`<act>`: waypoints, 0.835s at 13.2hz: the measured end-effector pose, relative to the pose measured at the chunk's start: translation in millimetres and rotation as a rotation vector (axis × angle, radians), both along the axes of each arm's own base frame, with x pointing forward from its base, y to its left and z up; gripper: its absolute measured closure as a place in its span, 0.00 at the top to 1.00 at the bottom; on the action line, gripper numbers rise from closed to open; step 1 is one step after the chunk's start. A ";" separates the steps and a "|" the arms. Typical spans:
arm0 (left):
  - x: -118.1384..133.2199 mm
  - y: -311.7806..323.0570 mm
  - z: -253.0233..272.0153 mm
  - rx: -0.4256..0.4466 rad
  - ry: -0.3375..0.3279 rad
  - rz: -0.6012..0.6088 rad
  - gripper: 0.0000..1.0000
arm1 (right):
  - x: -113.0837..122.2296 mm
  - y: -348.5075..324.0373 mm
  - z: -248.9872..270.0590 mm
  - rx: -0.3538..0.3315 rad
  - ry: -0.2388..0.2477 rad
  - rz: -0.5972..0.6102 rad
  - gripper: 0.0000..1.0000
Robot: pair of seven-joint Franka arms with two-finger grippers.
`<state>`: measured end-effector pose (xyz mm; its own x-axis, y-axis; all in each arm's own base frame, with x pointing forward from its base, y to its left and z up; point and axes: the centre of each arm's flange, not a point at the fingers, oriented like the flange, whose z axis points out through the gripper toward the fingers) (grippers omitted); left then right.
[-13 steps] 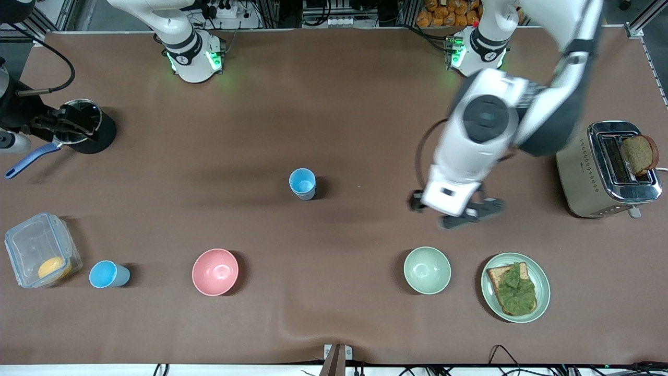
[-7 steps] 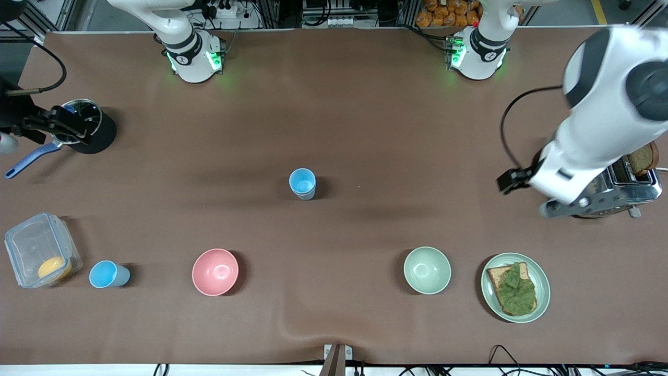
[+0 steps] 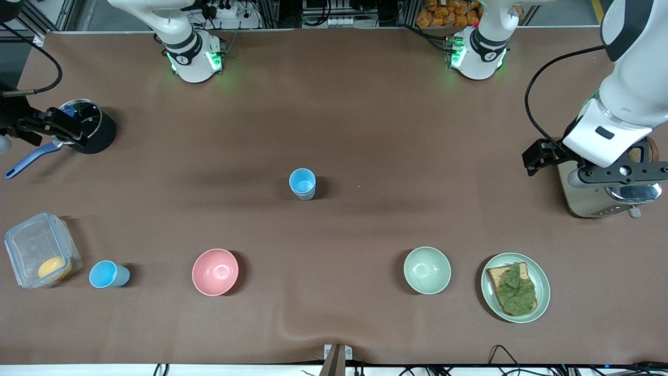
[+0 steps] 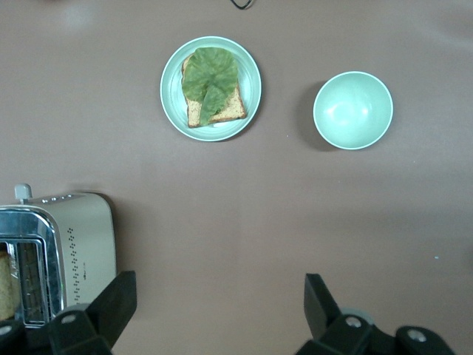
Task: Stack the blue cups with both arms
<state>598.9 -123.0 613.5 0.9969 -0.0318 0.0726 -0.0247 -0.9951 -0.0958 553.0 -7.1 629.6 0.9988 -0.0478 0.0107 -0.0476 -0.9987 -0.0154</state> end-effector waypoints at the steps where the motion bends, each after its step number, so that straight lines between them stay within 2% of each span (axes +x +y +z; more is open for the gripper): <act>1: -1.4 5.4 4.2 0.001 -0.001 -0.025 1.00 | 0.0 -0.3 -0.1 0.000 0.000 -0.001 1.00; 3: -8.1 15.3 9.5 -0.021 0.011 -0.052 1.00 | 0.2 -0.3 -0.2 0.000 -0.001 -0.001 1.00; 6: -25.6 30.8 4.1 -0.022 0.036 -0.026 1.00 | 0.4 -0.4 -0.3 0.000 -0.001 -0.001 1.00; 11: -31.7 35.1 13.2 -0.021 0.015 -0.025 1.00 | 0.7 -0.6 -1.0 -0.001 0.000 -0.001 1.00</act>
<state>567.2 -88.0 626.7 0.9968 -0.0552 0.0583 -0.0508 -0.9959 -0.0747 553.7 -7.7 628.6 0.9988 -0.0487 0.0112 -0.0485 -0.9987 -0.0143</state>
